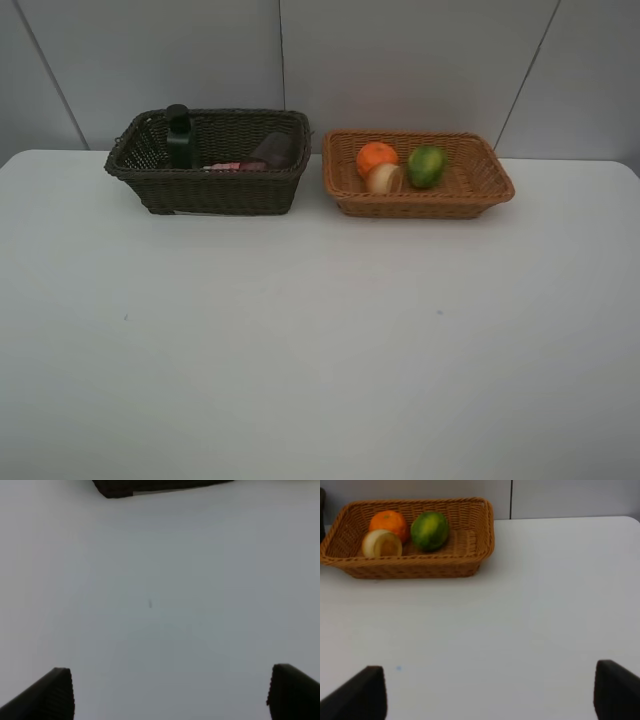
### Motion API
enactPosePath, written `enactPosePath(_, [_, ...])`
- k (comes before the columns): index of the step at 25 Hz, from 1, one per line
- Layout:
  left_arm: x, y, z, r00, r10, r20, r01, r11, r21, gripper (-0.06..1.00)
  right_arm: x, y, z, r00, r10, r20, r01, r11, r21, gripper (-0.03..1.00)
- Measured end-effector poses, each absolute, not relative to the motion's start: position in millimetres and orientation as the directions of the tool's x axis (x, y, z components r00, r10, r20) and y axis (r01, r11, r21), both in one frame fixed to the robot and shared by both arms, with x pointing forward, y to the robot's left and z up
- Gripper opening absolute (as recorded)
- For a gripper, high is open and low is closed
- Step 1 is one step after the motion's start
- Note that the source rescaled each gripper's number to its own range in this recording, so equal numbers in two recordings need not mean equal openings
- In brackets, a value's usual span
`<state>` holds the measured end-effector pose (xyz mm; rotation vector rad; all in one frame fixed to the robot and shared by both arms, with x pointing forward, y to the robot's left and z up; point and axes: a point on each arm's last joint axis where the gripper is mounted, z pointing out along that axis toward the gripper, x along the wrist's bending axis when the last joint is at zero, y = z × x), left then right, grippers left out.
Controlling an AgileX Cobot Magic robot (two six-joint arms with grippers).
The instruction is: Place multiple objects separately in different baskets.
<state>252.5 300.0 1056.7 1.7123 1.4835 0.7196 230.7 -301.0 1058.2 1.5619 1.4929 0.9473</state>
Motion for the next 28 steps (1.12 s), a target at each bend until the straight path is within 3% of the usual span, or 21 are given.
enactPosePath(6, [233.0, 304.7, 1055.0, 0.178, 0.982, -0.063, 0.463, -0.027, 0.886, 1.00, 230.7, -301.0, 1058.2, 0.040, 0.999, 0.008, 0.433, -0.025, 0.901, 0.79])
enactPosePath(28, [232.6, 304.8, 1054.0, 0.148, 0.988, -0.039, 0.449, -0.032, 0.893, 1.00, 230.7, -301.0, 1058.2, 0.040, 0.999, 0.008, 0.433, -0.025, 0.901, 0.79])
